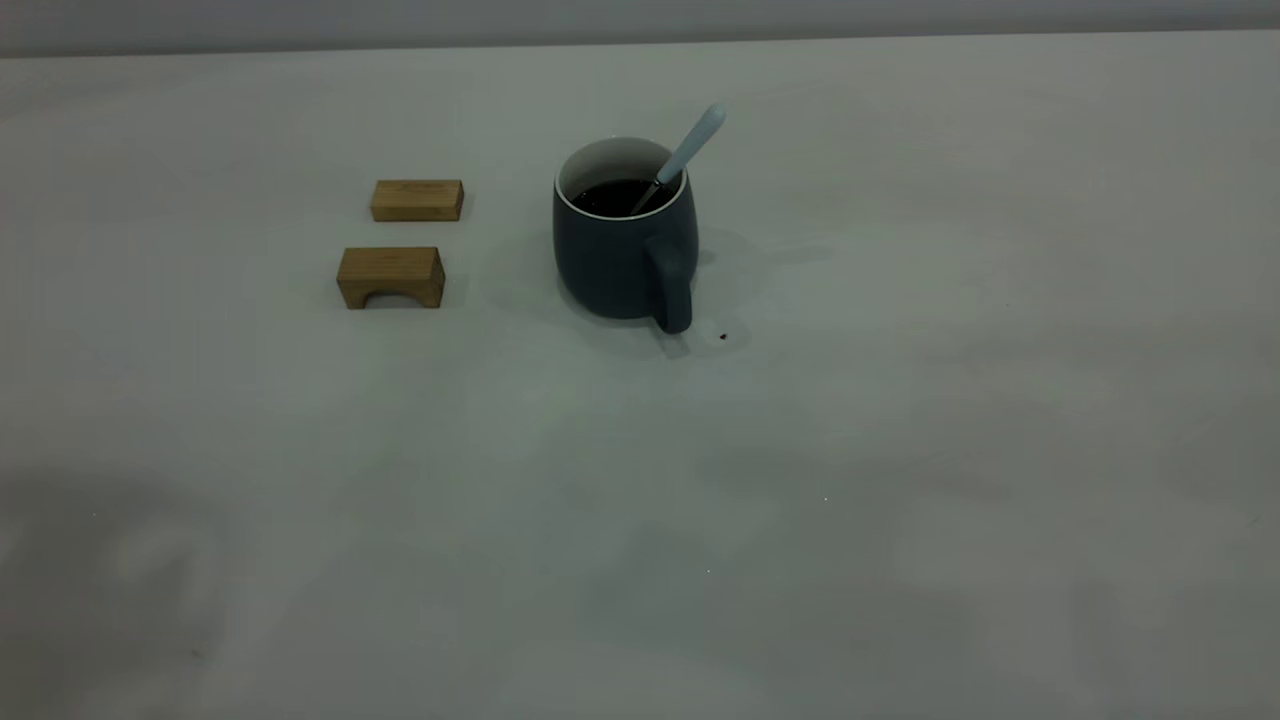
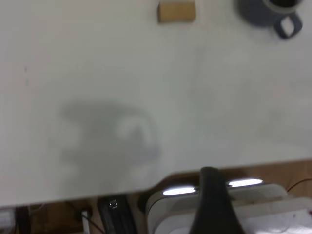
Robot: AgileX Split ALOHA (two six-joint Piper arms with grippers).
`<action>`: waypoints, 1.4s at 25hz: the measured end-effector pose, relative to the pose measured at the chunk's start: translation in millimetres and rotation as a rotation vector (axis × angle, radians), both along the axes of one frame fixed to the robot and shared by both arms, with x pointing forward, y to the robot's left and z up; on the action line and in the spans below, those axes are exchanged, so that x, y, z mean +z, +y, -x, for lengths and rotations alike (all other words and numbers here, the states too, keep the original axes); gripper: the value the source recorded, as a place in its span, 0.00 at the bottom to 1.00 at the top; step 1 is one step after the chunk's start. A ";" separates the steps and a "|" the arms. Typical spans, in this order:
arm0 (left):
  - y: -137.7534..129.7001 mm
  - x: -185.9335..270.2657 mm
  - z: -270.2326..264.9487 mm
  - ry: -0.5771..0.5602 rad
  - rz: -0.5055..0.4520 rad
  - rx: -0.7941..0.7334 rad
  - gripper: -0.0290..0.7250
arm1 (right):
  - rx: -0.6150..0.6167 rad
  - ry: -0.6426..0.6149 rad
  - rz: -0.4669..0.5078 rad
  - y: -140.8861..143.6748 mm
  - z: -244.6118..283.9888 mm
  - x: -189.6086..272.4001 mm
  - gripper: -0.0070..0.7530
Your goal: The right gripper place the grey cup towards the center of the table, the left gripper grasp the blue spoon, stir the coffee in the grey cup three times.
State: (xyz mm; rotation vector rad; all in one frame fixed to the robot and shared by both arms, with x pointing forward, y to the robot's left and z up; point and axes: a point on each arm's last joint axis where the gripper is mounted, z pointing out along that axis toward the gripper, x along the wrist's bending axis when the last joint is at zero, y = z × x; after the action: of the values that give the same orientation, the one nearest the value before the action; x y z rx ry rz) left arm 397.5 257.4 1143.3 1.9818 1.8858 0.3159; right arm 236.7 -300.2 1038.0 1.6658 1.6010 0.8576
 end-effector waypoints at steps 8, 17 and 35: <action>36.3 -34.3 92.6 -0.148 -0.051 0.024 0.78 | 0.000 -0.001 0.000 0.0 0.1 0.0 0.78; 43.2 -66.7 166.8 -0.420 -0.089 0.132 0.78 | 0.000 -0.001 0.000 0.0 0.1 0.0 0.78; 42.9 -110.7 175.5 -0.453 -0.094 0.136 0.78 | 0.000 -0.002 0.000 0.0 0.2 0.0 0.78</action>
State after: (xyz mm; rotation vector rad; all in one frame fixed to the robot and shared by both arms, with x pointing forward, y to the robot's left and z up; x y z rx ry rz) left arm 222.0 300.3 1032.6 1.6594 1.7323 0.8295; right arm 236.4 -300.2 1038.0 1.6642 1.6001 0.8586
